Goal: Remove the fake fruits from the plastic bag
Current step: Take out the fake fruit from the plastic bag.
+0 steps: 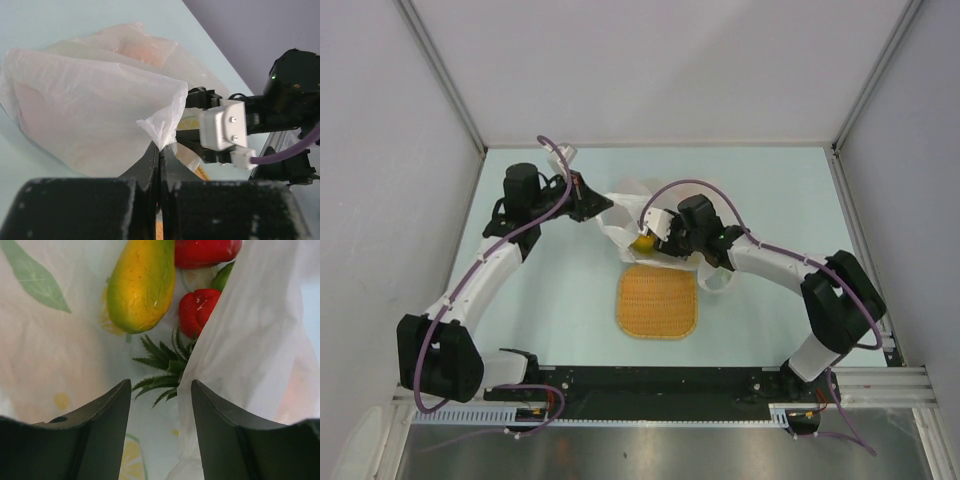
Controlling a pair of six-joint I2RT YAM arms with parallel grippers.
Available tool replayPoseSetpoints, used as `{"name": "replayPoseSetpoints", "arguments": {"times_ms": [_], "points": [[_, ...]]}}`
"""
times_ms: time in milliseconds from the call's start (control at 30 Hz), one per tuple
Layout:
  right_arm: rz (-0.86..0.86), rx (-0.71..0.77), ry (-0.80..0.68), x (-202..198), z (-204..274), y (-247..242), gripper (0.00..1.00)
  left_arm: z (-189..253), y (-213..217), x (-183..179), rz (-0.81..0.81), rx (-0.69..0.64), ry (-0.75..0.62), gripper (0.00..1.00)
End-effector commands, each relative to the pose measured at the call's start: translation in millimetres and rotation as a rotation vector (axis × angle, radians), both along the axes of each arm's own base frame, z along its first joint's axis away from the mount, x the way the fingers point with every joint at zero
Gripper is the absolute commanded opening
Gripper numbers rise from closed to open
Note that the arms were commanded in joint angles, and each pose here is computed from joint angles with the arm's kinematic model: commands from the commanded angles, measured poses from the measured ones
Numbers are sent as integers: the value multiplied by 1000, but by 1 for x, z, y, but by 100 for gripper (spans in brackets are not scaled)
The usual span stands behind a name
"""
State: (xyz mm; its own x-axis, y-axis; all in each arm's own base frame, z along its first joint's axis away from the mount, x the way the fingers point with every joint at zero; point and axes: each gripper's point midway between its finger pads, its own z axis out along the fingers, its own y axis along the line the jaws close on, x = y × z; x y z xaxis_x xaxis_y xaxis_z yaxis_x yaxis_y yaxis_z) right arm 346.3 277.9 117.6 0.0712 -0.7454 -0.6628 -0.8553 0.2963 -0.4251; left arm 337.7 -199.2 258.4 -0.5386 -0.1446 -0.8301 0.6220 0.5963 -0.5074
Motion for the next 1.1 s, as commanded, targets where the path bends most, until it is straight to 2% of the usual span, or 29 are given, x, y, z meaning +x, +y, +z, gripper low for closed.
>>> {"name": "replayPoseSetpoints", "arguments": {"times_ms": [0, 100, 200, 233, 300, 333, 400, 433, 500, 533, 633, 833, 1067], "points": [[-49, -34, -132, 31, -4, 8, 57, 21, 2, 7, 13, -3, -71, 1], [-130, -86, -209, 50, -12, 2, 58, 22, 2, 7, 16, -7, -69, 1], [-172, -134, -255, 62, -19, -5, 53, 23, 2, 7, 17, -6, -72, 1], [-177, -143, -259, 64, -20, -7, 42, 21, 3, 8, 20, -6, -68, 1], [-174, -152, -263, 64, -18, -10, 28, 22, 2, 9, 19, -8, -69, 1], [-168, -145, -264, 63, -15, -9, 16, 20, 1, 10, 20, -10, -60, 1], [-164, -122, -266, 59, -4, -8, 10, 22, 1, 12, 22, -14, -57, 1], [-154, -79, -284, 56, 17, -5, 6, 22, 0, 12, 19, -16, -55, 1], [-111, -35, -249, 42, 30, -1, 4, 21, 0, 15, 21, -14, -51, 1], [-101, 12, -268, 36, 55, -1, 3, 21, 0, 17, 21, -15, -52, 1], [-60, 99, -228, 12, 84, -4, 0, 23, -1, 22, 22, -19, -72, 1], [-37, 194, -178, -10, 113, -11, 0, 20, -5, 26, 17, -43, -51, 1], [-25, 340, -32, -29, 138, -9, 0, 19, -6, 34, 13, -32, -48, 1]]}}
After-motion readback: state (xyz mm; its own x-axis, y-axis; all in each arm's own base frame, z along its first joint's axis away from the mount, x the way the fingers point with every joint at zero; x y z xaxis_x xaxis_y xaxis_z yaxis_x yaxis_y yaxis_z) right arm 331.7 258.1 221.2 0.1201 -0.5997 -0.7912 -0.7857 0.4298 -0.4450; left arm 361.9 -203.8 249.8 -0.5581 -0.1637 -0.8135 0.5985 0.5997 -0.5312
